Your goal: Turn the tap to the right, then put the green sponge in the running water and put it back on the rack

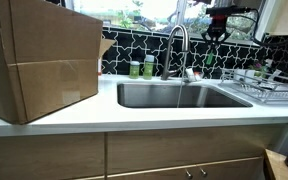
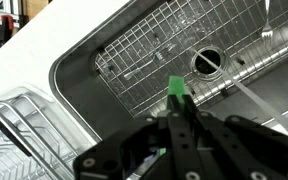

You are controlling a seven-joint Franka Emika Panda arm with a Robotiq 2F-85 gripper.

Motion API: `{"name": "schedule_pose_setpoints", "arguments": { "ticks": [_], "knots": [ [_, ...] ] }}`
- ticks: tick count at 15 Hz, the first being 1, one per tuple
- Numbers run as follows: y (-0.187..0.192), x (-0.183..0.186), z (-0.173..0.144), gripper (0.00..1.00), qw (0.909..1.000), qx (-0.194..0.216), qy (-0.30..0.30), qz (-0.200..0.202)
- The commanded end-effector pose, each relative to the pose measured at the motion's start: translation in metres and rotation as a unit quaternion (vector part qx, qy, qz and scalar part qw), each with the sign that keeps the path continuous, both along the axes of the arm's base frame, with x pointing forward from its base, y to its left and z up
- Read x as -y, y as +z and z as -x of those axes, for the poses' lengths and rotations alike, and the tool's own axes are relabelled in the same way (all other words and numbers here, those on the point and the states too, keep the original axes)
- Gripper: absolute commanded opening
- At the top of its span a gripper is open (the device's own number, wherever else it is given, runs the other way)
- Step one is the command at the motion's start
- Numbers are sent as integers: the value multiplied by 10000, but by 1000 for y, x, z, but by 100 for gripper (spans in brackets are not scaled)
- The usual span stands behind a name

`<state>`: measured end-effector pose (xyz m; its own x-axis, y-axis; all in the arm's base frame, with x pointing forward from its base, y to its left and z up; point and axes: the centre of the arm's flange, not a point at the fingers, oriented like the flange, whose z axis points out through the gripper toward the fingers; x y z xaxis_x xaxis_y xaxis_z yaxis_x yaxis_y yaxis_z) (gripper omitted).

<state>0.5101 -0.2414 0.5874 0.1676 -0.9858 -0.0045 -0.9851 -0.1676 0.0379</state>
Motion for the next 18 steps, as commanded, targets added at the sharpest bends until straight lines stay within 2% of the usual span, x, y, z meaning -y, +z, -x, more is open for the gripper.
{"name": "schedule_pose_setpoints", "arguments": {
  "ticks": [1, 5, 9, 13, 18],
  "knots": [
    [-20, -51, -26, 2, 9971, -385, 622, 215],
    [-50, -114, -49, 2, 9865, -856, 1338, 399],
    [-82, -138, -58, 2, 9633, -1560, 2036, 792],
    [-103, -130, -67, 2, 9313, -2056, 2702, 1316],
    [-117, -132, -80, 2, 8769, -2474, 3723, 1768]
  ]
}}
